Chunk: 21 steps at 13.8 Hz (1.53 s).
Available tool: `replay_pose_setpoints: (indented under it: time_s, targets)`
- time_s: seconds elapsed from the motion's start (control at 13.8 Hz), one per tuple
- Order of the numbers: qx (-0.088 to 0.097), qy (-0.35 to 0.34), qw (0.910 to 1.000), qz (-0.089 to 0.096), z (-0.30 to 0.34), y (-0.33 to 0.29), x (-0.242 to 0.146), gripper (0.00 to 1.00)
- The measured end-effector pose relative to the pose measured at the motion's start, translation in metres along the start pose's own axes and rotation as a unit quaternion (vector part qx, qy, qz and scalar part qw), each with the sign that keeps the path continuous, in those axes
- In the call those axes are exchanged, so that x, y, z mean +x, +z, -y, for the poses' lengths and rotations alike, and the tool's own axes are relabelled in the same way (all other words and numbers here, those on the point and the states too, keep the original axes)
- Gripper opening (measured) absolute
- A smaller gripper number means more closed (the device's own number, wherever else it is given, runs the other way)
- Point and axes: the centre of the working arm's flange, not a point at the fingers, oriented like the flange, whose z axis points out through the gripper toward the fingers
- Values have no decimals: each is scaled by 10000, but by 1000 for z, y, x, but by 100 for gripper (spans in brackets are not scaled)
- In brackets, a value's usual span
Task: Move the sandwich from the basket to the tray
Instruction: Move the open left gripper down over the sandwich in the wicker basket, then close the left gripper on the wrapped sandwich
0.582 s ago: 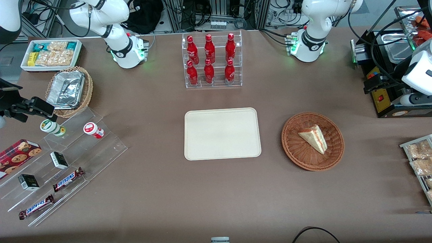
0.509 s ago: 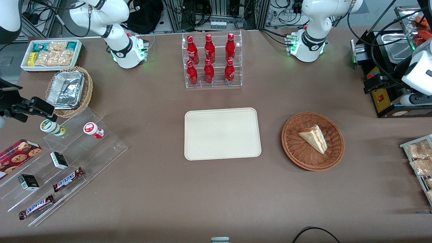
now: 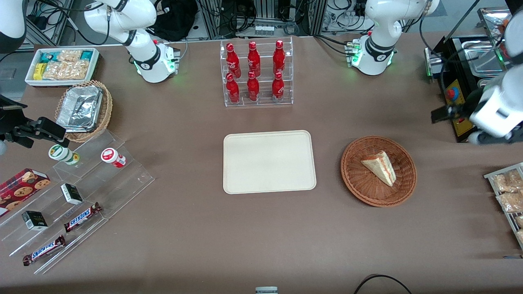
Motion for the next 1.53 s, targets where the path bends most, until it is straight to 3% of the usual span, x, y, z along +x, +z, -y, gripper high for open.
replay_pose_setpoints:
  time_s: [0.22, 0.44, 0.58, 0.87, 1.02, 1.31, 1.53]
  targets:
    - [-42, -353, 9994, -42, -9, 58, 37, 100]
    - [-100, -1201, 9920, -363, -44, 110, 48, 100]
    - [-154, -1893, 9806, -480, -64, 135, 46, 100]
    - [-490, -3064, 9460, -938, -73, 182, 37, 100]
    - [-555, -3302, 9372, -978, -71, 213, 28, 100]
    - [-497, -3381, 9359, -857, -67, 244, 18, 100]
    - [-558, -3437, 9331, -901, -68, 256, 21, 100]
